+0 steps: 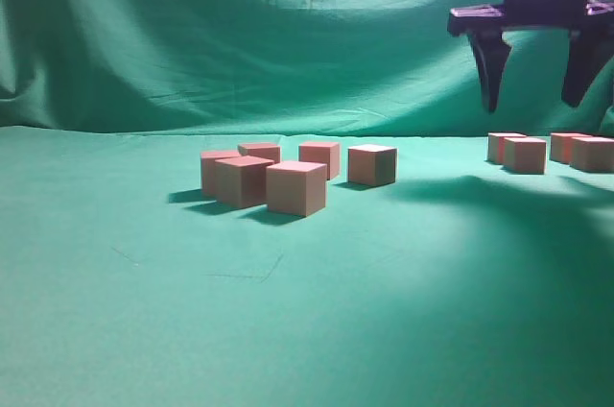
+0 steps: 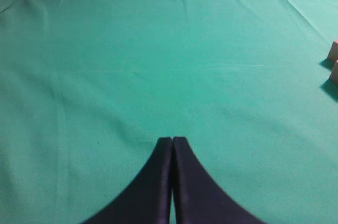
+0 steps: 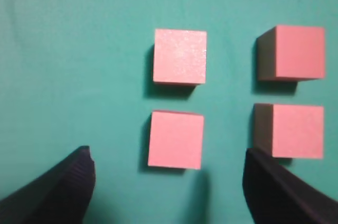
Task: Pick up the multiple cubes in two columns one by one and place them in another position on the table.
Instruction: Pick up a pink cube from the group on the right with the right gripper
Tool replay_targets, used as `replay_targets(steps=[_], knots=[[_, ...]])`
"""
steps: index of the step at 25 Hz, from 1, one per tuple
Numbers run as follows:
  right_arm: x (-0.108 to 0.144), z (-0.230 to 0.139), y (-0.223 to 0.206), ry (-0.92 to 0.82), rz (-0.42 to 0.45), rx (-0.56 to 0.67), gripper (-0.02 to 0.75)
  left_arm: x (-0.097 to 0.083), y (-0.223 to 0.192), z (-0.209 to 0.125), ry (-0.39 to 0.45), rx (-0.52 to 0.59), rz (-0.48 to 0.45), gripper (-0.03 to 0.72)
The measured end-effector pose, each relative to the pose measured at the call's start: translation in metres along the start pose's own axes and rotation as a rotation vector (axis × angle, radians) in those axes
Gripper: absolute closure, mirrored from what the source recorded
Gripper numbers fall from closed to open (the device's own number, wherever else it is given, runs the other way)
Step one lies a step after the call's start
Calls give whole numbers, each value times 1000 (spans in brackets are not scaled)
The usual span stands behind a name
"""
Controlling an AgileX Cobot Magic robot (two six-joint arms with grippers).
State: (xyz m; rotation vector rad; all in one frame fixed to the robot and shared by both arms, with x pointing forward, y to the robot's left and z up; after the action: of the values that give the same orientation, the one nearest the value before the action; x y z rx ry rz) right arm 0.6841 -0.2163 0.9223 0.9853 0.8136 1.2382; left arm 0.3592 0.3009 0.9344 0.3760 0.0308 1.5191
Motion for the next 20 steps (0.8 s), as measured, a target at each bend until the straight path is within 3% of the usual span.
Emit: replay_targets(steps=[9,10,12,13,15,16,20], knots=[[4,1,-34,7,13,-11,160,0,0,0,0,0,0,688],[5,1,-37,7,14,-12,214,0,0,0,0,0,0,688],[5,1,-40,10,15,-15,215,0,0,0,0,0,0,688],[5,0,-42,10,14,-12,272,0,0,0,0,0,0,688],[5,0,-43,11,13,-9,274,0,0,0,0,0,0,688],[5,-1,-44,11,12,-7,330,0,0,0,0,0,0,688],[4,-4,-53,15,4,9,330,0,0,0,0,0,0,688]])
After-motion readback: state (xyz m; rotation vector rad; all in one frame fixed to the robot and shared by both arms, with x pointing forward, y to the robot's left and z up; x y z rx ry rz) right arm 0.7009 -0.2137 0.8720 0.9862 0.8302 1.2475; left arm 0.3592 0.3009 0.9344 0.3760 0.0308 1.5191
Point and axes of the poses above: a point on each arm's last joint axis where the gripper is mounted, y pointing back along that axis away from the gripper, x along the wrist's bending axis when the last joint is at zero, z = x × y, the point moved 7 cm from there along -y, pointing out along that axis toward the gripper, and after that the axes turned 11 degrees about -y, right-handed, at the moved point
